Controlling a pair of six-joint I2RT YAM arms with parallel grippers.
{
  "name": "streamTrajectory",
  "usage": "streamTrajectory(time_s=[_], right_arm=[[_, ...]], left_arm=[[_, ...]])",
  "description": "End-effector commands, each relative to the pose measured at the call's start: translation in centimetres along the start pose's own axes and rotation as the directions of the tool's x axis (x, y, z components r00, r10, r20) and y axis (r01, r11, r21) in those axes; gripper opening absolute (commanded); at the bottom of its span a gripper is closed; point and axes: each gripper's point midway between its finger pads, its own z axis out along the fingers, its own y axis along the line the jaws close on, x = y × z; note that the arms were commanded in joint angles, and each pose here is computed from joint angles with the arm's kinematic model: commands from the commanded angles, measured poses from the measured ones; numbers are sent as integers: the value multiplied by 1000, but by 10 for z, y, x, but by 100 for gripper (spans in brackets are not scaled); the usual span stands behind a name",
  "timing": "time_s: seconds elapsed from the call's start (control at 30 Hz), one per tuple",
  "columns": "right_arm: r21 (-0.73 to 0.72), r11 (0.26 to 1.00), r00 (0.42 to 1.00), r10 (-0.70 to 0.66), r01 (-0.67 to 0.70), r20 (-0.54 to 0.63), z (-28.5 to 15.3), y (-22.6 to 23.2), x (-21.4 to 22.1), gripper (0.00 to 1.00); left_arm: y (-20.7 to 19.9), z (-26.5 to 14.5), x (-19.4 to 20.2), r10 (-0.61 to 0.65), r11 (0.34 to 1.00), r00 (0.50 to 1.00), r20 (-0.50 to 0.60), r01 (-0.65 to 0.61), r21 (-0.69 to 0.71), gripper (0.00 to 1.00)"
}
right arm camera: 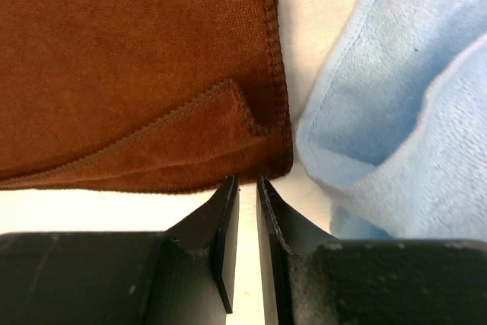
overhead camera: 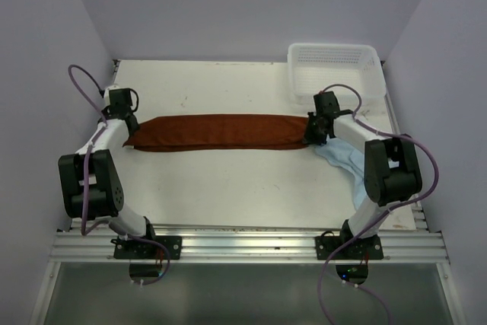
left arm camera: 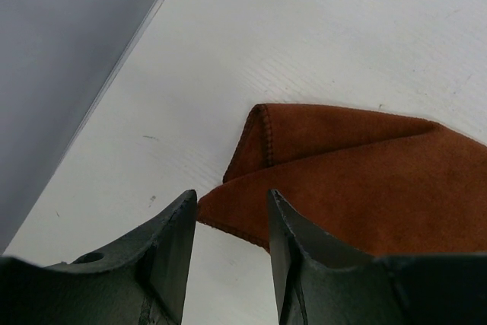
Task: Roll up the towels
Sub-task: Fold the towel
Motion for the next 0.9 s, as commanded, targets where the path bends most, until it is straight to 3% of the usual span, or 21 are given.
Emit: streamTrajectory(time_s=[0.0, 0.17, 0.4, 0.6, 0.87], right_arm=[[-47, 999, 990, -12, 19, 144, -44, 20, -44, 20], [-128, 991, 982, -24, 49, 190, -53, 57, -67, 20], [-167, 982, 985, -64, 91, 159, -15, 96, -66, 17], [-128, 986, 991, -90, 102, 94, 24, 91, -51, 13], [-84, 990, 993, -108, 111, 39, 50, 75, -29, 10]], left_arm=[[3, 3, -19, -51, 999, 998, 24, 51, 6, 46], [-4, 10, -13, -78, 996, 997, -17, 78, 39, 45], [-17, 25, -4, -121, 986, 989, -79, 130, 108, 44], [-20, 39, 1, -159, 973, 979, -130, 177, 146, 42], [-25, 49, -9, -192, 959, 975, -110, 210, 191, 40]])
